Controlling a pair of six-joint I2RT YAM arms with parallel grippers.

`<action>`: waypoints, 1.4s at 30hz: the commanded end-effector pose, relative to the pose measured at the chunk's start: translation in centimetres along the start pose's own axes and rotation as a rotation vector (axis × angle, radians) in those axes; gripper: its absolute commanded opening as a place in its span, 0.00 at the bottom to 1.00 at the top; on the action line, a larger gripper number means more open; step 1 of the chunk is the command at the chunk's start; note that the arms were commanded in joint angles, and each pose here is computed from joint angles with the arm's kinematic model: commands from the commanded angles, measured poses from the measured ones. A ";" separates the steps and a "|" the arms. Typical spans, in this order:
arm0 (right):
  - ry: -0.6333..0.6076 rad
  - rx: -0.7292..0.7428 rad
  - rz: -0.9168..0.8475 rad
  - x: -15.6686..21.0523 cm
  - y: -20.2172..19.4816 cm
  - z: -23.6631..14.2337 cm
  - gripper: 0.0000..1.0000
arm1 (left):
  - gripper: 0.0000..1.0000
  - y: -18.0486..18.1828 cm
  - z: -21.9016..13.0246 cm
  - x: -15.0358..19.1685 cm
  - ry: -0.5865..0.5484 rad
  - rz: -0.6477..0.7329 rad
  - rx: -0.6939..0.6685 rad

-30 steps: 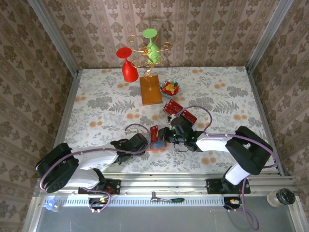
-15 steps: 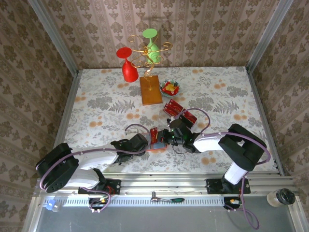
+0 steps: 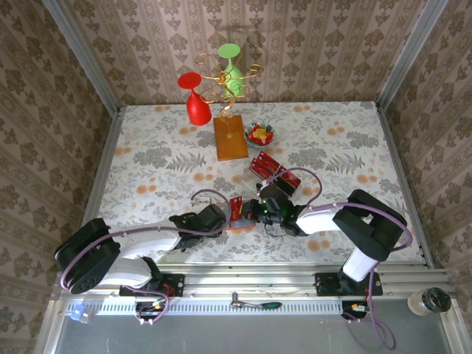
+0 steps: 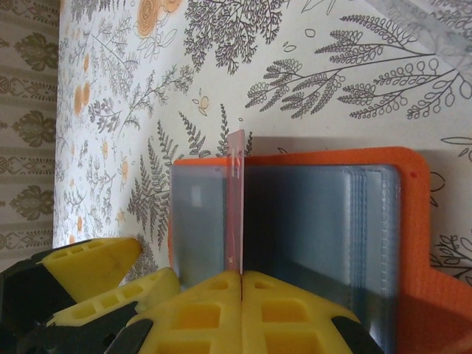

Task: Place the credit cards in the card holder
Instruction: Insert the credit card into the card slot.

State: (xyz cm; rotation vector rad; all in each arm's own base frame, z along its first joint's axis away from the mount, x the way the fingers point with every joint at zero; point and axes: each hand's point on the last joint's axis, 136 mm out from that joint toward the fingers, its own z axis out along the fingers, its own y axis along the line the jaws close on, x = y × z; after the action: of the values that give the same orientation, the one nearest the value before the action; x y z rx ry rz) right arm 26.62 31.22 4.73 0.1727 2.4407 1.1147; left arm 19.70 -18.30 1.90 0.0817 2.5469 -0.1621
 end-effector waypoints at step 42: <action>0.050 0.133 0.049 3.1 -3.0 -0.2 0.00 | 0.70 1.4 0.2 1.6 0.036 0.014 -0.049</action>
State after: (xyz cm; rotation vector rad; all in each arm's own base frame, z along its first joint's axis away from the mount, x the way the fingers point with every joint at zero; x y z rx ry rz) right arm 24.75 31.15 3.19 0.2155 2.5015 1.0884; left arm 19.63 -18.28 1.87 0.0788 2.5433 -0.1591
